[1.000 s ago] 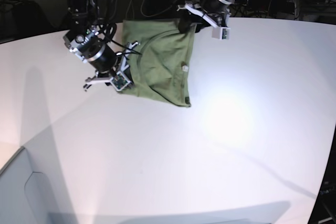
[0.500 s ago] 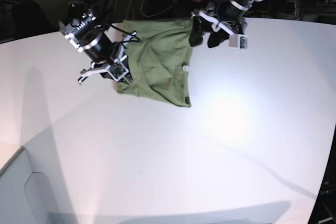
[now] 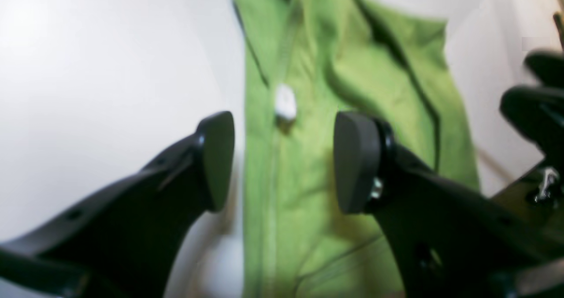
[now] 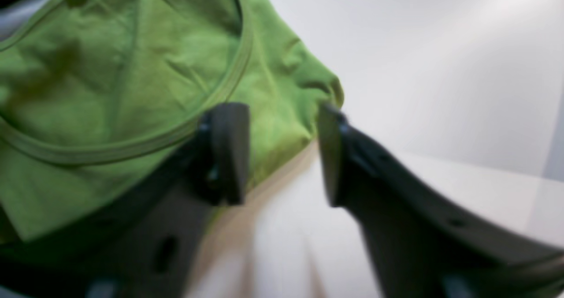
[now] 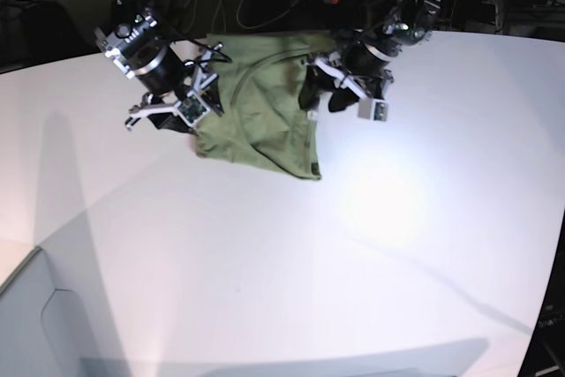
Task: Fold the T-shirt properly
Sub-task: 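Pull the held edge with the left gripper across toward the right gripper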
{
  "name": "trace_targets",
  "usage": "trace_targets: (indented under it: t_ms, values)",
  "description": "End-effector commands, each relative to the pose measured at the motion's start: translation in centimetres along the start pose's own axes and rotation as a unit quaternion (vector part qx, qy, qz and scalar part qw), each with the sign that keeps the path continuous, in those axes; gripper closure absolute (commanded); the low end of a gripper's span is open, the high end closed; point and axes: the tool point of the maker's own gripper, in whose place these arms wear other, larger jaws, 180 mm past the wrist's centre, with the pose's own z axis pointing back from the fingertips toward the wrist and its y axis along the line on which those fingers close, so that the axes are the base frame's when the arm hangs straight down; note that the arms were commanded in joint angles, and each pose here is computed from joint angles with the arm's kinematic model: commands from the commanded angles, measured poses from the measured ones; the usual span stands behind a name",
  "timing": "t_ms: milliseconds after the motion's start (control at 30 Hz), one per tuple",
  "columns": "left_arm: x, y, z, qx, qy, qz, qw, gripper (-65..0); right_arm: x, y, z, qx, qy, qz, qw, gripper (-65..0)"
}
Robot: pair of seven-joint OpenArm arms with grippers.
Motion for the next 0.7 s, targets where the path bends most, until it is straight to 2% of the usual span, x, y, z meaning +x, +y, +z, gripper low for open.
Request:
trace_targets:
  t_ms: [0,100,233,400,467,633,667]
  values:
    - [0.9,-0.5,0.1,-0.010,-0.016,-0.004,1.000,-34.5,1.1,-0.1,0.3,0.002,-0.022,0.005,0.9998,-32.2]
    - [0.3,-0.1,-0.4,-0.004,-0.011,0.008,1.000,-34.5,0.5,-0.2,0.5,0.002,-0.014,0.010,0.9999,-36.4]
    - [-1.3,1.2,-0.9,0.012,0.009,0.018,1.000,-34.5,0.5,-0.3,0.6,0.000,-0.014,0.009,0.9999,-36.5]
    - [-1.3,1.3,-1.3,0.012,0.011,0.018,1.000,-33.3,0.6,-0.3,0.5,0.000,-0.016,0.008,0.9998,-36.5]
    - [-1.4,1.4,-1.4,0.013,0.012,0.018,1.000,-26.4,0.6,-0.3,0.5,0.000,-0.016,0.008,0.9998,-36.5]
    - [-0.9,1.8,-1.9,0.016,0.009,0.016,1.000,-0.7,0.6,-0.3,0.5,-0.001,-0.017,0.008,0.9998,-36.5]
    - [-1.0,1.8,-2.1,0.016,0.010,0.019,1.000,0.0,0.6,-0.3,0.5,-0.001,-0.017,0.008,0.9998,-36.5]
